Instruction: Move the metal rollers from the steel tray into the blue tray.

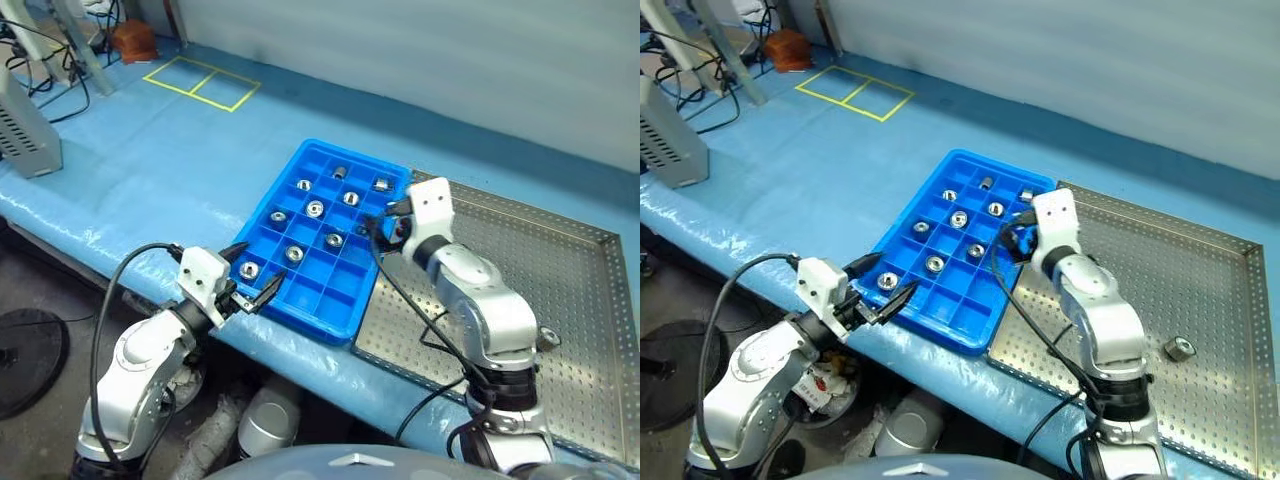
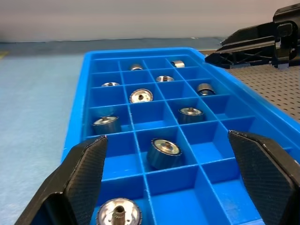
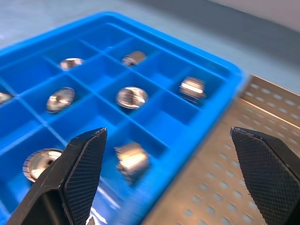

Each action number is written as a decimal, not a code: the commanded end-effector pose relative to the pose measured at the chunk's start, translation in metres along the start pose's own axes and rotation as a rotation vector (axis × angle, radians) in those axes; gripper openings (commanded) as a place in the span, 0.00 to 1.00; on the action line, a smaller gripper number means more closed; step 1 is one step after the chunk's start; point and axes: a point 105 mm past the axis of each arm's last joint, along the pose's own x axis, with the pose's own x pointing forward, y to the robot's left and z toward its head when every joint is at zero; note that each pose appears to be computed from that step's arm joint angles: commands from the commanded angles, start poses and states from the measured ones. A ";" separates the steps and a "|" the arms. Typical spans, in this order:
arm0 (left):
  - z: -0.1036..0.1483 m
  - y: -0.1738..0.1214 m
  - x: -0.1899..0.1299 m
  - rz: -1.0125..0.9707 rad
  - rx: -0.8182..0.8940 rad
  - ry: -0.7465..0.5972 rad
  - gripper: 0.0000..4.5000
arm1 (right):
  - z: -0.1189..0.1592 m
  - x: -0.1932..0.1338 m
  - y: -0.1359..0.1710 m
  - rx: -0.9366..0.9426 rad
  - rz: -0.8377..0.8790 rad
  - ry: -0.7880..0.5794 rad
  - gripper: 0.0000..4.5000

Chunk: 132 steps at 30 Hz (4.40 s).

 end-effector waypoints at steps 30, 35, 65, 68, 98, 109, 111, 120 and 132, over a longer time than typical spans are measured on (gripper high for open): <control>0.009 -0.032 0.036 -0.219 -0.005 -0.037 1.00 | -0.044 -0.025 -0.047 0.233 -0.387 0.056 0.99; 0.009 -0.030 0.035 -0.210 -0.003 -0.041 1.00 | -0.053 -0.018 -0.043 0.247 -0.380 0.076 0.99; 0.016 -0.033 0.038 -0.177 -0.003 -0.078 1.00 | -0.059 -0.012 -0.035 0.186 -0.319 0.090 0.38; 0.020 -0.029 0.037 -0.148 0.003 -0.093 1.00 | -0.037 -0.010 -0.025 0.144 -0.245 0.038 0.38; 0.021 0.030 -0.036 0.208 0.033 -0.047 1.00 | 0.014 -0.003 0.157 -0.110 0.546 0.022 0.38; 0.020 0.024 -0.028 0.165 0.024 -0.043 1.00 | -0.022 -0.017 0.160 -0.094 0.597 0.150 0.38; 0.020 0.023 -0.026 0.154 0.022 -0.044 1.00 | -0.024 -0.019 0.156 -0.087 0.589 0.160 0.38; 0.017 0.014 -0.016 0.076 0.005 -0.043 1.00 | -0.020 -0.026 0.139 -0.033 0.524 0.143 0.97; 0.017 0.000 0.007 -0.065 -0.014 -0.061 1.00 | -0.016 -0.035 0.038 0.101 0.068 0.076 0.99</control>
